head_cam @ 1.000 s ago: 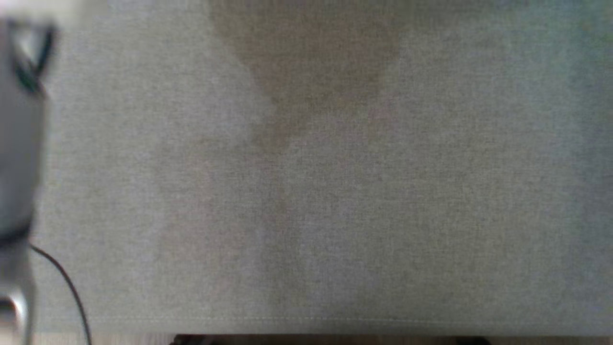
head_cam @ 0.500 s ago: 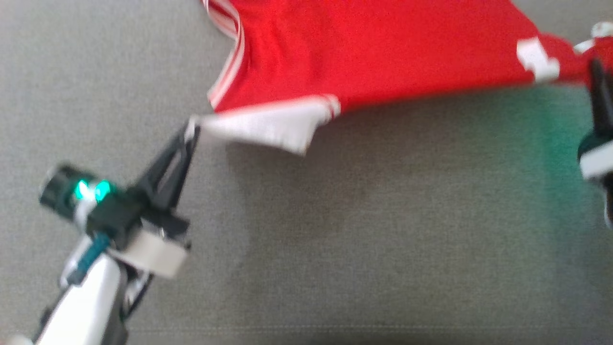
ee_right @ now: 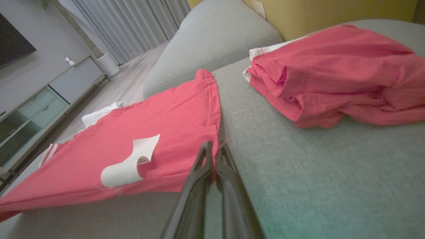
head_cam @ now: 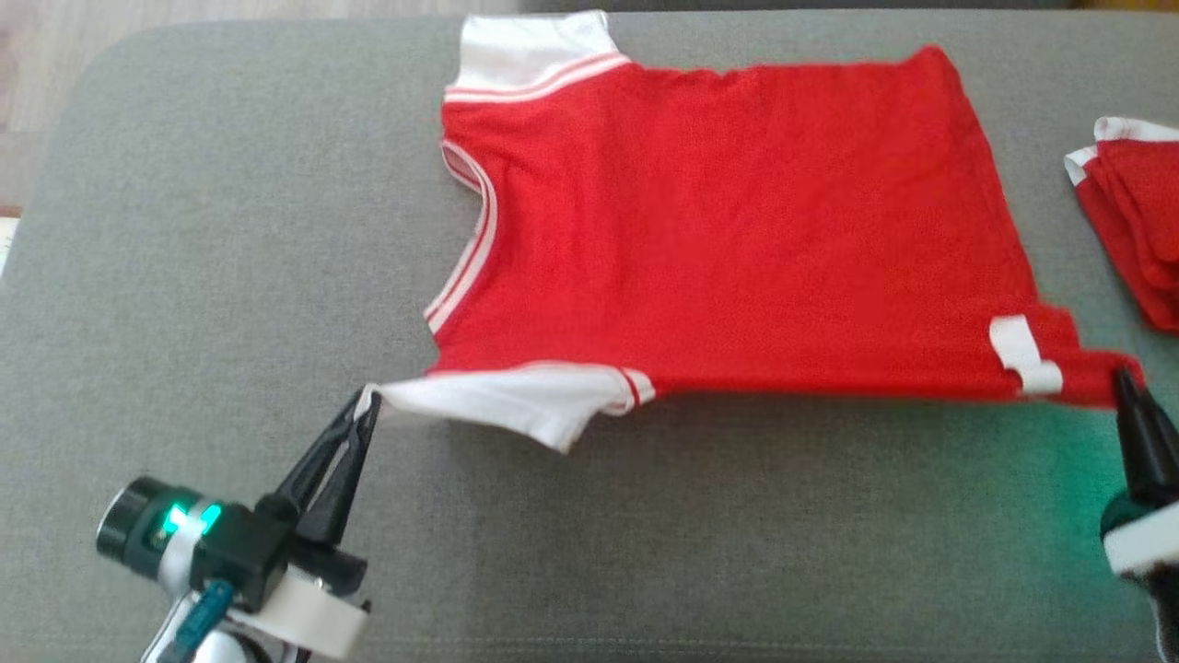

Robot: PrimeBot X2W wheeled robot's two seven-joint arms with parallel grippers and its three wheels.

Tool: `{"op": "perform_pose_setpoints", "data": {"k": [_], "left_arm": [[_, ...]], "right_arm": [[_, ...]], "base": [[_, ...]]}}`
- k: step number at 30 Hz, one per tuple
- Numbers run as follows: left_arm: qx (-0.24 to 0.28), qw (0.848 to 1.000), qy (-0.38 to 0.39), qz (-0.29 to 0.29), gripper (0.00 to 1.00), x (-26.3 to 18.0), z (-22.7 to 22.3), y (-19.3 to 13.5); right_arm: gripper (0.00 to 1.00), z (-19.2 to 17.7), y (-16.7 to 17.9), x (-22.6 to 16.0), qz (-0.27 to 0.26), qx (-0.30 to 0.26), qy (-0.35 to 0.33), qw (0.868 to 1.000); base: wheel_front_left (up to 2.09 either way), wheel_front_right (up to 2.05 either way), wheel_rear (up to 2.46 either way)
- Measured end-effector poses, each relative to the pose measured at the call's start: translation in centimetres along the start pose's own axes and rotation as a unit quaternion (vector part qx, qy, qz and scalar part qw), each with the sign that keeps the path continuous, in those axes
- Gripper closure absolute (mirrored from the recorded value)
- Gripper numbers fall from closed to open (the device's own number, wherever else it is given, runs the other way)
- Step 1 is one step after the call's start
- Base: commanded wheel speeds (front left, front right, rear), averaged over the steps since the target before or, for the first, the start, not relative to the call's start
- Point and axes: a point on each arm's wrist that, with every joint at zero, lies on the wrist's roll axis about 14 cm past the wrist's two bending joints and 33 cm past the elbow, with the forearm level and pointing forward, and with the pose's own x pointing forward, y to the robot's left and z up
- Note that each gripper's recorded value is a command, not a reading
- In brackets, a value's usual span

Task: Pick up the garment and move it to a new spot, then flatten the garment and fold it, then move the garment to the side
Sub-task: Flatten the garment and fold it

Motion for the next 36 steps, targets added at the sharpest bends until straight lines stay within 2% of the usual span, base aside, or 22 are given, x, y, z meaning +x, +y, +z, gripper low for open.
{"op": "perform_pose_setpoints", "data": {"k": [9, 14, 22, 30, 36], "left_arm": [[0.005, 1.000, 0.002, -0.012, 1.00, -0.1, -0.1, -0.5], [0.006, 1.000, 0.003, -0.022, 1.00, 2.1, -0.5, -0.5], [0.012, 0.999, -0.018, -0.025, 1.00, 6.4, 0.4, 0.5], [0.001, 0.999, -0.009, -0.031, 1.00, 9.7, -0.4, 1.2], [0.014, 0.999, -0.009, -0.038, 1.00, 12.1, -0.7, 1.8]], "right_arm": [[1.00, 0.4, 0.9, -1.2, -0.009, 0.002, 0.001, 1.000], [1.00, -0.7, 1.0, -0.4, -0.017, 0.000, 0.039, 0.999], [1.00, 0.6, 1.4, 3.4, -0.015, -0.018, 0.048, 0.999], [1.00, 0.4, 1.8, 7.2, -0.008, -0.028, 0.068, 0.997], [1.00, 0.3, 1.8, 9.7, -0.002, -0.037, 0.075, 0.996]], "base": [[0.00, 0.00, 0.00], [0.00, 0.00, 0.00], [0.00, 0.00, 0.00], [0.00, 0.00, 0.00], [0.00, 0.00, 0.00]]}}
